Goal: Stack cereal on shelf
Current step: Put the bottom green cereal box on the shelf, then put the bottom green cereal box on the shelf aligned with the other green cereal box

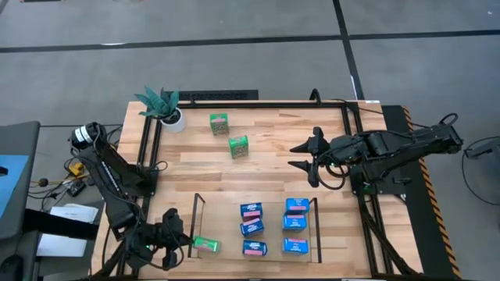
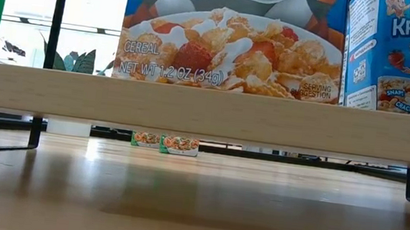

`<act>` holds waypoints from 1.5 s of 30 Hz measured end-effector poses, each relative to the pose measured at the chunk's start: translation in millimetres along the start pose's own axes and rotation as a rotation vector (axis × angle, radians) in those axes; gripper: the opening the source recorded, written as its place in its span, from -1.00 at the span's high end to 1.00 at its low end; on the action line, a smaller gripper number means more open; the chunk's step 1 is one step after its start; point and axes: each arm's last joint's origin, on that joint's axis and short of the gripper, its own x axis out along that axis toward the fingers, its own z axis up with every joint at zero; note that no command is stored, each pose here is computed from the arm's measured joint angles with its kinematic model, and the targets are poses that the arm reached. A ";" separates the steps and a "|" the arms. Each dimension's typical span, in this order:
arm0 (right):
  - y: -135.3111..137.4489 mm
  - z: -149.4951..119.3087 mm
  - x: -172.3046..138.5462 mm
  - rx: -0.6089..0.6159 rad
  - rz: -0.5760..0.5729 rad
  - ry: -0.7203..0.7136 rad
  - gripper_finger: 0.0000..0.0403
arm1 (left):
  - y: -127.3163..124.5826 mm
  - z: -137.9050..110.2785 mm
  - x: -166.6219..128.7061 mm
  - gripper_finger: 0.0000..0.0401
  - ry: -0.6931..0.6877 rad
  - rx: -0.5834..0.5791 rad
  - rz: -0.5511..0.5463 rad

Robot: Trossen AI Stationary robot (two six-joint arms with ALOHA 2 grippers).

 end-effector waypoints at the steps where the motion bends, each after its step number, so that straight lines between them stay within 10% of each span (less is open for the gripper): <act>1: 0.0 0.0 0.0 0.000 0.000 0.000 -0.11 | -0.8 0.3 0.0 1.00 -0.001 0.002 -0.007; 23: 1.3 -2.1 5.1 -0.009 -0.005 0.021 -0.11 | -5.8 7.4 3.4 1.00 -0.015 0.007 -0.065; 31: 6.4 -7.3 22.8 -0.028 -0.016 0.061 -0.11 | -1.8 3.0 -0.6 1.00 0.171 -0.061 -0.092; 45: -5.0 -3.9 23.3 -0.035 -0.058 0.053 -0.11 | 53.0 51.8 -99.4 0.83 0.296 -0.357 -0.184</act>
